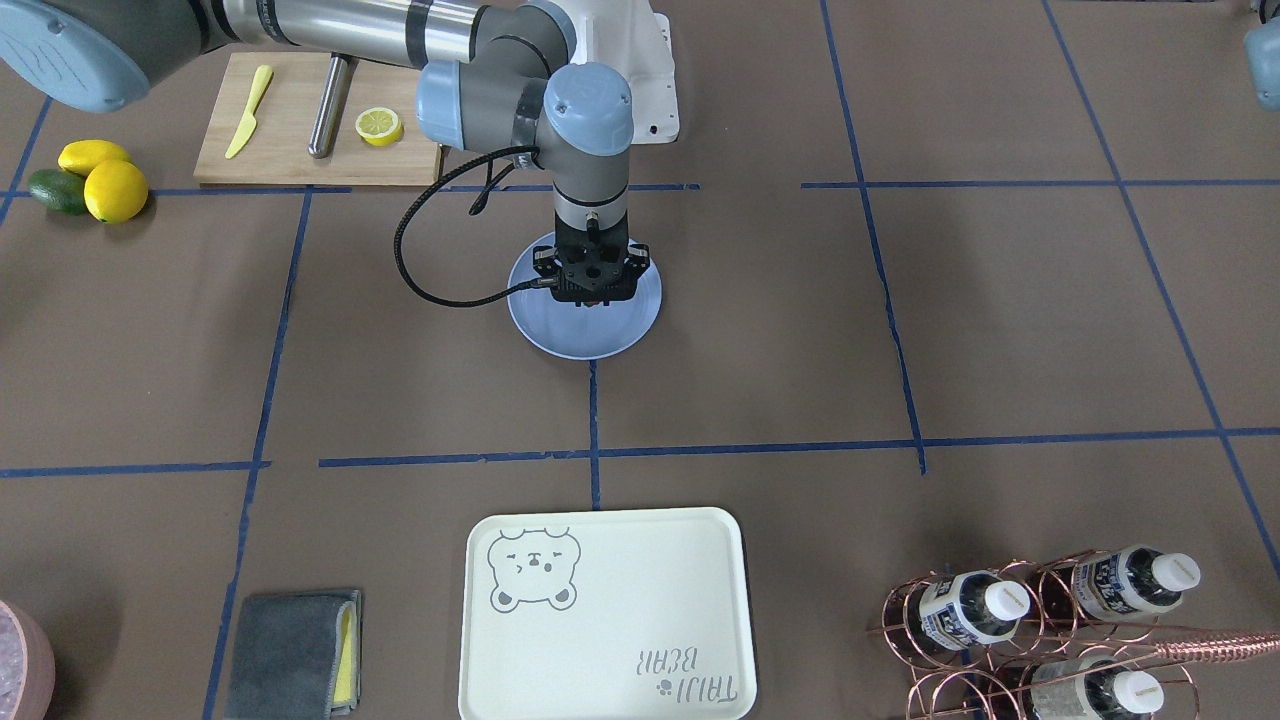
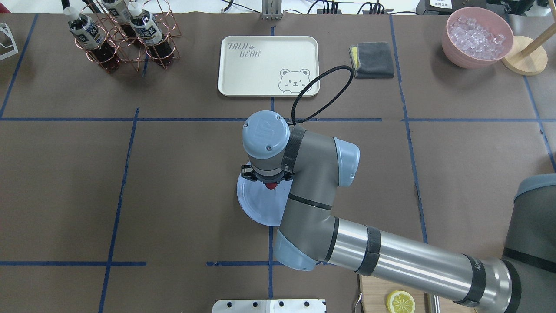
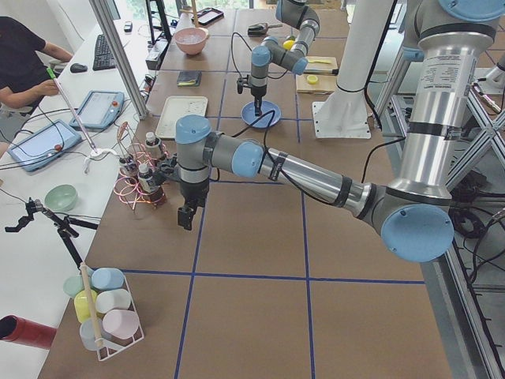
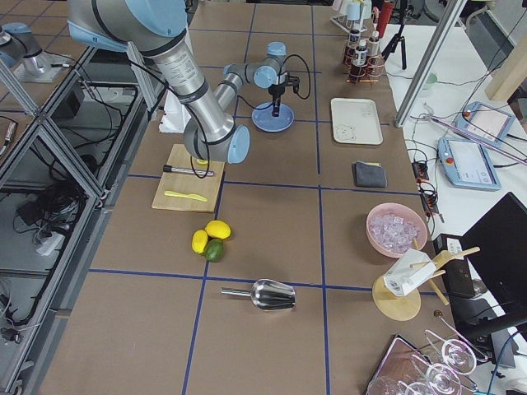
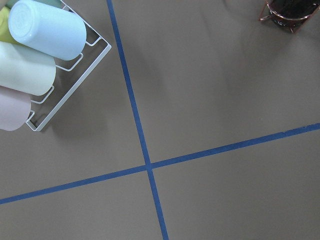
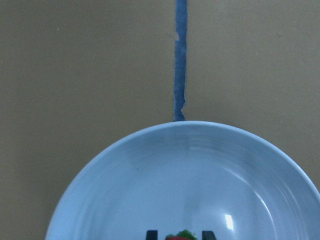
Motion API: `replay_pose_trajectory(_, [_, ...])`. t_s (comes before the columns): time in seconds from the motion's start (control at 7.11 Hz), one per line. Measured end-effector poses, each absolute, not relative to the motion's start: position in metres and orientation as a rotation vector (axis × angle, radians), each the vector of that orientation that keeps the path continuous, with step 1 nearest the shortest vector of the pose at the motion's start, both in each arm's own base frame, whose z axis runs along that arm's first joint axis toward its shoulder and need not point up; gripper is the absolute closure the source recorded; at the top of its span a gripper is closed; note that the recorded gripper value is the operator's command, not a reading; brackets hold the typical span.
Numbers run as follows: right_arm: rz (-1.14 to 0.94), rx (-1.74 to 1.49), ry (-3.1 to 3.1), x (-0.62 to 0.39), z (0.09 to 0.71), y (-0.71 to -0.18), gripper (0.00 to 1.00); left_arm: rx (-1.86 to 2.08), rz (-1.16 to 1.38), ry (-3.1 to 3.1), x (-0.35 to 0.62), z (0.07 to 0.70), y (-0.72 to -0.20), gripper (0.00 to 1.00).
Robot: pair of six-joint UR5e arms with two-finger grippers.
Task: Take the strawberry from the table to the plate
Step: 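Lower the strawberry and open the right gripper above the plate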
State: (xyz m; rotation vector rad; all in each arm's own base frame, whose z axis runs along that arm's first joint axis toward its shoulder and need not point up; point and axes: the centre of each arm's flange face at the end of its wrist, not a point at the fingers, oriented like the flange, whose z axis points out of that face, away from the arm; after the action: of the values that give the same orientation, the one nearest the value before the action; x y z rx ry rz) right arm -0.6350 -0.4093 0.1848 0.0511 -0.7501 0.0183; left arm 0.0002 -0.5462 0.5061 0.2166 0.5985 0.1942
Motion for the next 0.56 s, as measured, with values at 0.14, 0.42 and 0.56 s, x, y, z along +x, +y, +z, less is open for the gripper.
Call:
replay_pose_trajectory(0.14, [0.019,0.049,-0.744,-0.6375,0.1873,-0.4096,0.86,0.217,0.193,0.598,-0.0005,0.506,-0.5463,0.0])
replay_pose_trajectory(0.42, [0.017,0.044,-0.736,-0.6405,0.1914,-0.4083,0.1,0.221,0.191,0.598,-0.0023,0.5047,-0.5471,0.0])
replay_pose_trajectory(0.56, [0.016,0.042,-0.734,-0.6408,0.1927,-0.4079,0.0,0.222,0.191,0.598,-0.0025,0.5037,-0.5478,0.0])
